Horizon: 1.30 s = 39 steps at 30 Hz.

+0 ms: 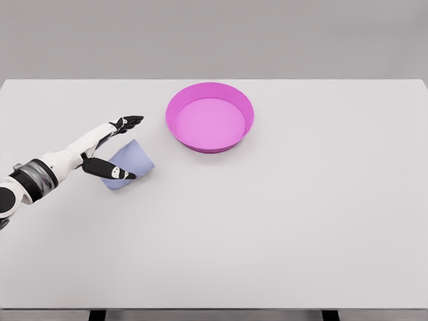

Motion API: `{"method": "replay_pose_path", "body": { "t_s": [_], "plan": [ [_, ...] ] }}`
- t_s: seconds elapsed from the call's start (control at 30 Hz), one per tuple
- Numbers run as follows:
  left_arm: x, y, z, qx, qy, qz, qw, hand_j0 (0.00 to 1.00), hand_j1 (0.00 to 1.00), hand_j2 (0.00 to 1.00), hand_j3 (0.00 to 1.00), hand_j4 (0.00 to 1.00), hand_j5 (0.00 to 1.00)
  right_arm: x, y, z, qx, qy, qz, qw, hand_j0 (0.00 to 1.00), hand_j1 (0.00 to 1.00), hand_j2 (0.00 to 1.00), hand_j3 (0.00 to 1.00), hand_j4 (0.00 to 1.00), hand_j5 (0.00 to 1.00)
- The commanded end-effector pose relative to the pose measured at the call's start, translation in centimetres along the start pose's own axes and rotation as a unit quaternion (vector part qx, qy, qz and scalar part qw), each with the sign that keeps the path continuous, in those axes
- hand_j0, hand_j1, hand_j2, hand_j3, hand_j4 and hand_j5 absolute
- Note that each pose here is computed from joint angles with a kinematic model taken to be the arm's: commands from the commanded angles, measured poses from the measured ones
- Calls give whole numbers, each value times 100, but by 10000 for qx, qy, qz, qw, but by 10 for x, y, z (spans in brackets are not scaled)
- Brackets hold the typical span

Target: Flip the cup with left arm and place it on the plate

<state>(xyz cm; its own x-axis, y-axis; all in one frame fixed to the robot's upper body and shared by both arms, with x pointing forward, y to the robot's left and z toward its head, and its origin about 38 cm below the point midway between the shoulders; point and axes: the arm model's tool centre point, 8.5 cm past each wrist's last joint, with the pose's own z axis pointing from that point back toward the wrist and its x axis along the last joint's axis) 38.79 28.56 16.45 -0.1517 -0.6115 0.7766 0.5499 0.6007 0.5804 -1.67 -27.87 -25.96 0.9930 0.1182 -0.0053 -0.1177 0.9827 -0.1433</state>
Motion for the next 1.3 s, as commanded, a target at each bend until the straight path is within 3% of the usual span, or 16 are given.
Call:
{"method": "replay_pose_path", "body": {
  "t_s": [0.0, 0.1, 0.63, 0.87, 1.07, 1.27],
  "plan": [
    [0, 1, 0, 12, 23, -108, 9999, 100, 100, 100, 100, 100, 100, 0, 0, 0, -6, 1, -1, 10000, 100, 100, 100, 100, 100, 100],
    [-2, -1, 0, 17, 84, -374, 9993, 100, 100, 100, 100, 100, 100, 0, 0, 0, 2, 1, -1, 10000, 100, 100, 100, 100, 100, 100],
    [-4, -12, -2, -56, 71, -251, 9996, 100, 100, 100, 100, 100, 100, 0, 0, 0, -6, 1, -1, 10000, 100, 100, 100, 100, 100, 100],
    [-4, -12, -2, -49, 93, -266, 9996, 100, 100, 100, 100, 100, 100, -1, 0, 0, 3, 1, -1, 10000, 100, 100, 100, 100, 100, 100],
    [-12, -11, -2, -1, 449, -209, 9988, 100, 100, 100, 100, 100, 100, 0, 0, 0, 2, 1, -1, 10000, 100, 100, 100, 100, 100, 100],
    [-2, 1, -4, 10, 314, -67, 9995, 100, 100, 100, 100, 100, 100, 0, 0, 0, 2, -6, -1, 10000, 100, 100, 100, 100, 100, 100]
  ]
}}
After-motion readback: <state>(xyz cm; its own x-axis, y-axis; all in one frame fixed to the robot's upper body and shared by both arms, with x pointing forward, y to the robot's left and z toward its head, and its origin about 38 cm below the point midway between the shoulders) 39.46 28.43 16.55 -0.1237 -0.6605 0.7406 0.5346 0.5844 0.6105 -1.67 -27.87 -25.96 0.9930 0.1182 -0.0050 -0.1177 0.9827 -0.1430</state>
